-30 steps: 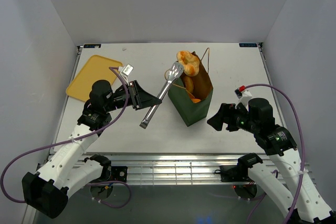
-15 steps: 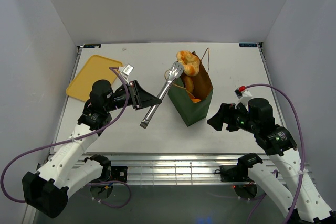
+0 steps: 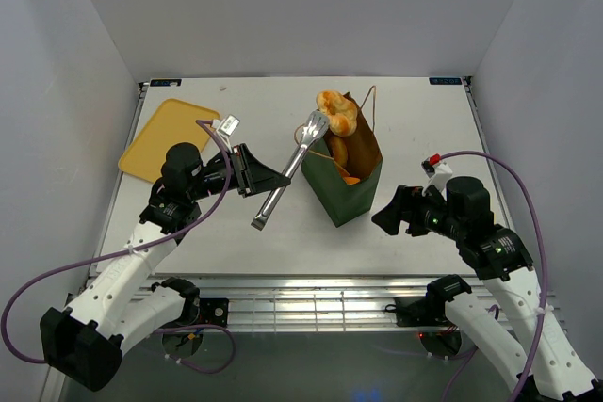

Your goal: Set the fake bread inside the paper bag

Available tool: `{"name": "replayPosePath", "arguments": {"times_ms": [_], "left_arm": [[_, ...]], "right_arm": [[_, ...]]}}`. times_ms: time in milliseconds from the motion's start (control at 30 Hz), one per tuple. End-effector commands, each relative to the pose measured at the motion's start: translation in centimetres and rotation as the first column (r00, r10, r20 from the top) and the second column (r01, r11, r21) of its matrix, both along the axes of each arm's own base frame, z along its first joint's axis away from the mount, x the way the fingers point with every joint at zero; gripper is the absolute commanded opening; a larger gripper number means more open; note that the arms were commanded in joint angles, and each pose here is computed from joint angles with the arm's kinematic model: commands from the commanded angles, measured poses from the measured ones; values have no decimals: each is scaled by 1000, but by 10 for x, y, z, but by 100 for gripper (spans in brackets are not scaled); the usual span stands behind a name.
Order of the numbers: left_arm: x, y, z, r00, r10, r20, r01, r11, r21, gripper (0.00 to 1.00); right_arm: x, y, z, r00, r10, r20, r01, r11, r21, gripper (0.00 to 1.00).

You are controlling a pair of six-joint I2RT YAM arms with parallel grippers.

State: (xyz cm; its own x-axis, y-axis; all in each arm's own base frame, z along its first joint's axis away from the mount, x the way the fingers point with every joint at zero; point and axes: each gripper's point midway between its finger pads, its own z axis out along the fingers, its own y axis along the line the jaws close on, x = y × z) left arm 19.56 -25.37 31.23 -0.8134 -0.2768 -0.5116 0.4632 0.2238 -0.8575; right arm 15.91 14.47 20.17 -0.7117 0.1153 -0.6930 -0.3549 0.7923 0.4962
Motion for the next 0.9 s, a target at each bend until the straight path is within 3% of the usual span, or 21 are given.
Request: {"name": "replayPosePath", "arguments": {"times_ms": [0, 267, 867], "left_arm": [[-5, 1, 13, 998, 1, 64, 1, 1000, -19, 28], [-8, 3, 16, 998, 3, 66, -1, 1000, -25, 40], [-10, 4, 27, 996, 8, 88, -5, 999, -40, 43]], "right_arm": [[5, 2, 6, 999, 1, 46, -2, 1000, 14, 90], [4, 2, 7, 999, 4, 50, -5, 1000, 17, 90], [4, 2, 7, 999, 4, 51, -5, 1000, 17, 90]]}}
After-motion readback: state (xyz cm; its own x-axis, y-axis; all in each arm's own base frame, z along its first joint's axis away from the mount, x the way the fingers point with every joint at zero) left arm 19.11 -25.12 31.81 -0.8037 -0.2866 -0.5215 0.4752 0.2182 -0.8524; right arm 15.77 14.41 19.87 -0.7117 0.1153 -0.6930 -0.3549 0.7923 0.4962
